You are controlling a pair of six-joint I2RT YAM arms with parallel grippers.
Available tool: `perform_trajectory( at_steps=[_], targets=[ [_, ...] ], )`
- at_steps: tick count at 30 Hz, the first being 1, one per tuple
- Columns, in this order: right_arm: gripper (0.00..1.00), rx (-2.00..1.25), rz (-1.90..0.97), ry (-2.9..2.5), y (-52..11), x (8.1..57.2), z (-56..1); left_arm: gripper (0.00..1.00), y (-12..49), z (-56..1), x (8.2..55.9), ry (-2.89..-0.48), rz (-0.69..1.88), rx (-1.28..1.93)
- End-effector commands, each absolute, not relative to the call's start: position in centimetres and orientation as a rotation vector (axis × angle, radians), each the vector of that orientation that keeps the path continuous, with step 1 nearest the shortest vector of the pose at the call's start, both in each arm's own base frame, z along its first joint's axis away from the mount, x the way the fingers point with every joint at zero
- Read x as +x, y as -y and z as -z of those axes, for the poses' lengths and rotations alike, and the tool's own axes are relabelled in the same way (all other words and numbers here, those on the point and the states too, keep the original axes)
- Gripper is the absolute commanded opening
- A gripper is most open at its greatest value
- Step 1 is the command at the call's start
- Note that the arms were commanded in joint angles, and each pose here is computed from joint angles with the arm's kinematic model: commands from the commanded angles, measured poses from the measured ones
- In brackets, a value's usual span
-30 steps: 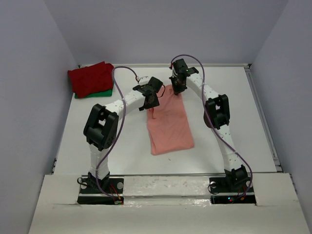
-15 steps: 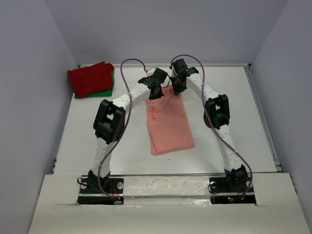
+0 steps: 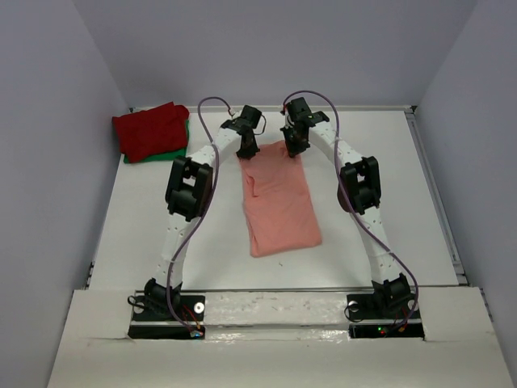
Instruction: Fold and stack the t-shirts
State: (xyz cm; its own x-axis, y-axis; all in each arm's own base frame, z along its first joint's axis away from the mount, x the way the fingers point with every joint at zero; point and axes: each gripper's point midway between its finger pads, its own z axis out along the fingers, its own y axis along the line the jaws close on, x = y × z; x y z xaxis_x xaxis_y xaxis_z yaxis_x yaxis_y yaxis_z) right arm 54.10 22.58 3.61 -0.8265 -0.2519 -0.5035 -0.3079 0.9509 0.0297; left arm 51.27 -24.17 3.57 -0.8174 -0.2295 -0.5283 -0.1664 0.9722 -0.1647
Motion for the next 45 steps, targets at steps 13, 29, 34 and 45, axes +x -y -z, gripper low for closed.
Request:
perform_trajectory(
  at_steps=[13, 29, 34, 45],
  targets=[
    [0.00, -0.330, -0.170, -2.621, -22.4, 53.1, -4.1, 0.00, 26.1, -3.7, 54.2, -2.579, 0.355, -0.183],
    [0.00, -0.268, -0.141, -2.664, -22.0, 52.5, -3.2, 0.00, 26.1, -2.8, 57.3, -2.526, 0.471, -0.184],
    [0.00, -0.263, -0.135, -2.668, -21.8, 52.3, -3.0, 0.00, 26.0, -2.7, 57.9, -2.520, 0.519, -0.178],
    [0.00, -0.338, -0.064, -2.636, -21.0, 53.1, -2.8, 0.22, 24.0, -5.2, 57.1, -2.467, 0.424, -0.177]
  ],
)
